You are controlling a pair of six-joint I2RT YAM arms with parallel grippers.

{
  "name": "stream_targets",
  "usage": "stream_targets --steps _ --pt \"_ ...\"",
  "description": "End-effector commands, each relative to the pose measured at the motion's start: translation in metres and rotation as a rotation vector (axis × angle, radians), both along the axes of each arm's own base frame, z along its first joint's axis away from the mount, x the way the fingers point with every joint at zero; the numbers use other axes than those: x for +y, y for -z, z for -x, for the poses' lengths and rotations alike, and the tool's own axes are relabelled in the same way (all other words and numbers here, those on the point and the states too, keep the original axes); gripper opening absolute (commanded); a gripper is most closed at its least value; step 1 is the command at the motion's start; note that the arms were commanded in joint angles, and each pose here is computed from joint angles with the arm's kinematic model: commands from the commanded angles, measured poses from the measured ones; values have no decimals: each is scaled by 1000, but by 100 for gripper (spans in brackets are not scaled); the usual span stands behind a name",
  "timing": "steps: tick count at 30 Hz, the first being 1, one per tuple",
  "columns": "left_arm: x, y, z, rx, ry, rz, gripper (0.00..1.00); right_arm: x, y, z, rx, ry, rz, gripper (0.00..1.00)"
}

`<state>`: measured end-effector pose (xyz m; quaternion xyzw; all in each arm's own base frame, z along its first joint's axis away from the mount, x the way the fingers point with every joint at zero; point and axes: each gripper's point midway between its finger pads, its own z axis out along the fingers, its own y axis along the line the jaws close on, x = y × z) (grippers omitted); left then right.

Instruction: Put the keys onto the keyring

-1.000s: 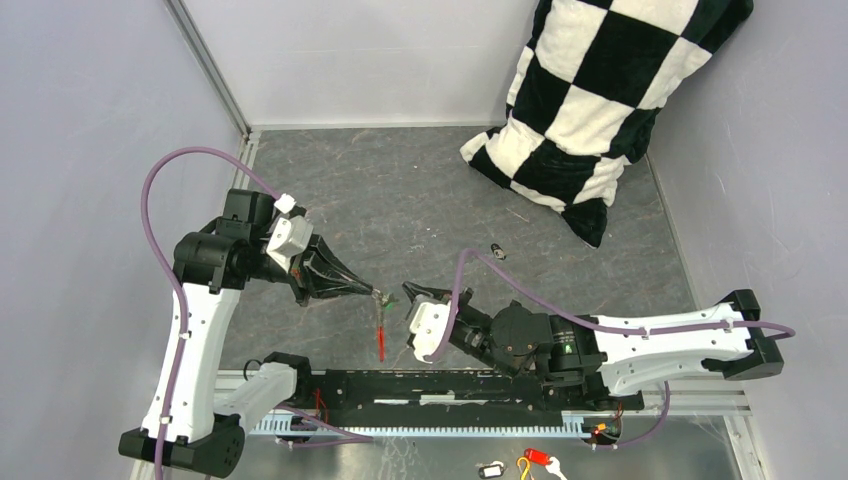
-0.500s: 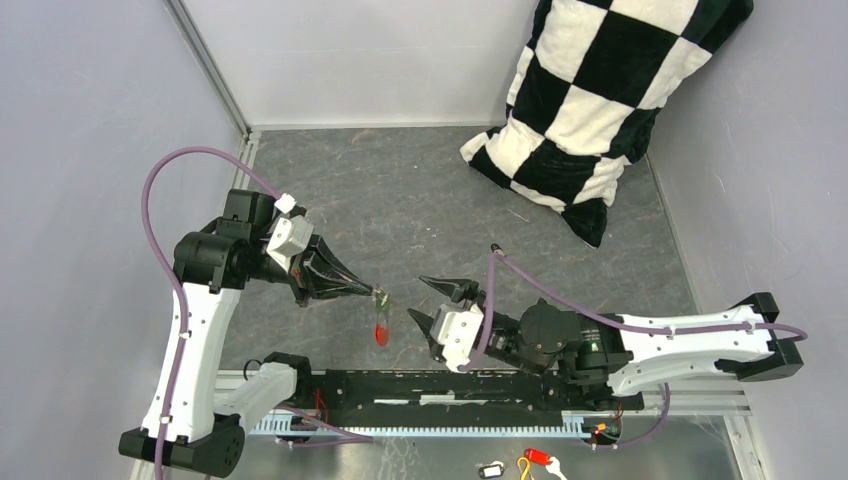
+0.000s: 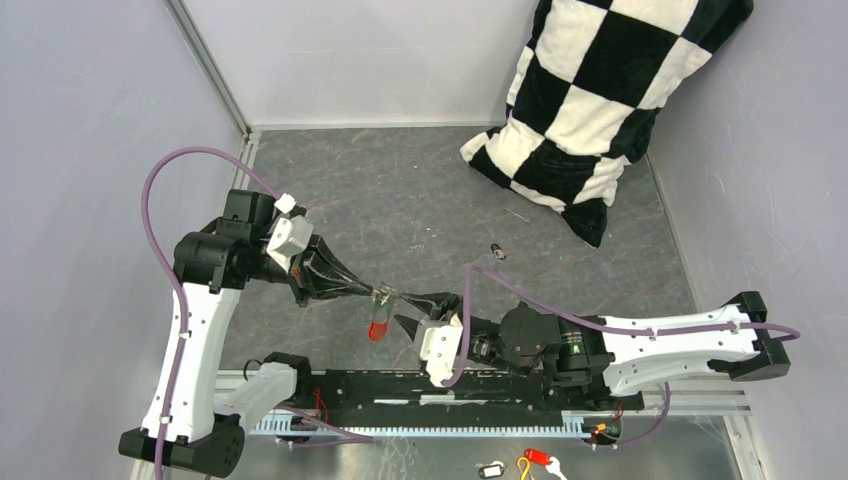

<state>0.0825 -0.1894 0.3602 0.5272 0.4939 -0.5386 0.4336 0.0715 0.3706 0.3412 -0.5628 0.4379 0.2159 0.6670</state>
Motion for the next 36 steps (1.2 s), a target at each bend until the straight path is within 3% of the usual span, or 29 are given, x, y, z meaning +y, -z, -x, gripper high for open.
stream_targets --steps 1,22,36 --pt "-2 -26 11 -61 49 111 2 1 -25 -6 -1 22 -98 40" --pt "-2 -25 11 -63 51 112 2 14 -29 -17 5 57 -118 28" --pt "-2 -25 11 -67 50 112 2 20 -31 -16 10 46 -125 12"
